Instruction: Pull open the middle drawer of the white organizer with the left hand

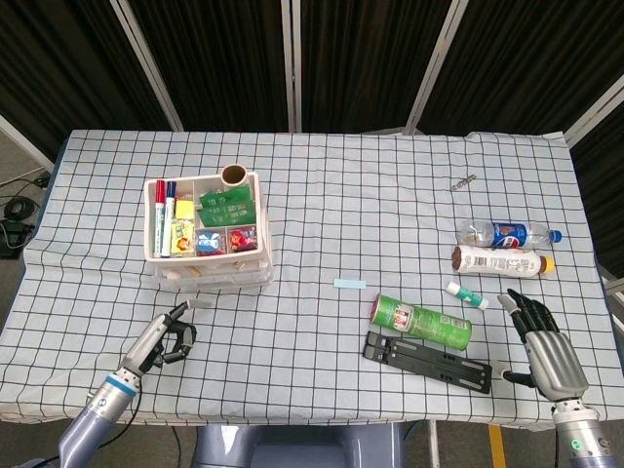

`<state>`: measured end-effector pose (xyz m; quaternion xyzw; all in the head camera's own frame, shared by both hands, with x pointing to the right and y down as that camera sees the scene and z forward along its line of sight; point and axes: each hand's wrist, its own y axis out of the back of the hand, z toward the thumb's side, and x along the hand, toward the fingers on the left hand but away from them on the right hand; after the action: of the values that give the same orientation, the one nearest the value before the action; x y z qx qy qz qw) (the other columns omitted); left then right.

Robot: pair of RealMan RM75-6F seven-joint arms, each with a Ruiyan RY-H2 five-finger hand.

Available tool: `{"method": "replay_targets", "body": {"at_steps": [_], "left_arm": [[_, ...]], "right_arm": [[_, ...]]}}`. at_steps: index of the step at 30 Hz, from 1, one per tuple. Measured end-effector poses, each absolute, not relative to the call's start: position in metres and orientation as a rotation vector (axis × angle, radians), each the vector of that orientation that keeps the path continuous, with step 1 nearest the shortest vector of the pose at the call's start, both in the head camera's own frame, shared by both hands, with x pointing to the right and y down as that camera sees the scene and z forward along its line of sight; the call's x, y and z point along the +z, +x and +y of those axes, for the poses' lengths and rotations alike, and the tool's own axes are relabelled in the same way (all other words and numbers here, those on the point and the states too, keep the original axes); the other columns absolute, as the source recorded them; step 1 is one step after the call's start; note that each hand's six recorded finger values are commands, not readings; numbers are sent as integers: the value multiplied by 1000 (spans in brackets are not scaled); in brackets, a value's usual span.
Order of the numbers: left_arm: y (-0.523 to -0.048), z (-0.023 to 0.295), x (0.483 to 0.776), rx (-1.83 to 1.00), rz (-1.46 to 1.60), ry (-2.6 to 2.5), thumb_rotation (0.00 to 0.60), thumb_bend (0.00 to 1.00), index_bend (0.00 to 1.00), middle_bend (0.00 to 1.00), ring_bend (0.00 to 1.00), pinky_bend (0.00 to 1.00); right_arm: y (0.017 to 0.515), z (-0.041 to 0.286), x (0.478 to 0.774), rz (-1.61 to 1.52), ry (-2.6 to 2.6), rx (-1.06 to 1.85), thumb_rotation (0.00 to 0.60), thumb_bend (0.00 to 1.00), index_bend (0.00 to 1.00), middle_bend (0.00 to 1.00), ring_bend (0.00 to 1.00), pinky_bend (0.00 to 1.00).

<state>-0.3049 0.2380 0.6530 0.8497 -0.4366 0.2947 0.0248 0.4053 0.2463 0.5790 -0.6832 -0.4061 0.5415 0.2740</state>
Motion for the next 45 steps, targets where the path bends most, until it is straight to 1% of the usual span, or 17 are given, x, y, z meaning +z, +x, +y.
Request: {"method": "replay_targets", "body": {"at_steps": [6, 8, 11, 13, 16, 19, 22, 26, 34, 45], "left_arm": [[-313, 246, 637, 1164, -1442, 2795, 600, 823, 230, 853, 866, 784], [-312, 246, 627, 1262, -1472, 2850, 600, 823, 214, 860, 870, 788], [-311, 244, 609, 1392, -1519, 2910, 600, 822, 150, 861, 871, 788], [-309, 240, 596, 1479, -1552, 2937, 600, 822, 97, 861, 871, 788], [-307, 232, 579, 1602, -1589, 2954, 600, 822, 61, 861, 871, 788], [-306, 221, 565, 1719, -1603, 2934, 600, 822, 55, 861, 871, 788], [-307, 211, 558, 1835, -1578, 2895, 600, 822, 55, 861, 871, 789], [-306, 202, 558, 1922, -1506, 2859, 600, 822, 71, 861, 871, 792], [-296, 189, 565, 1963, -1328, 2829, 600, 822, 155, 861, 871, 792], [-284, 179, 576, 1964, -1249, 2816, 600, 822, 173, 861, 871, 792]], "right_arm": [[403, 248, 579, -1084, -1841, 1453, 600, 113, 40, 0, 0, 0], [404, 247, 579, -1088, -1839, 1453, 600, 113, 40, 0, 0, 0], [405, 247, 578, -1092, -1836, 1456, 600, 114, 40, 0, 0, 0], [405, 247, 579, -1090, -1838, 1455, 600, 113, 41, 0, 0, 0], [404, 248, 579, -1083, -1841, 1455, 600, 114, 40, 0, 0, 0], [404, 248, 580, -1081, -1839, 1459, 600, 113, 40, 0, 0, 0], [404, 248, 580, -1079, -1839, 1463, 600, 113, 40, 0, 0, 0], [404, 248, 581, -1078, -1840, 1467, 600, 114, 40, 0, 0, 0], [405, 247, 580, -1087, -1840, 1465, 600, 113, 41, 0, 0, 0], [406, 246, 579, -1094, -1843, 1463, 600, 113, 40, 0, 0, 0]]}}
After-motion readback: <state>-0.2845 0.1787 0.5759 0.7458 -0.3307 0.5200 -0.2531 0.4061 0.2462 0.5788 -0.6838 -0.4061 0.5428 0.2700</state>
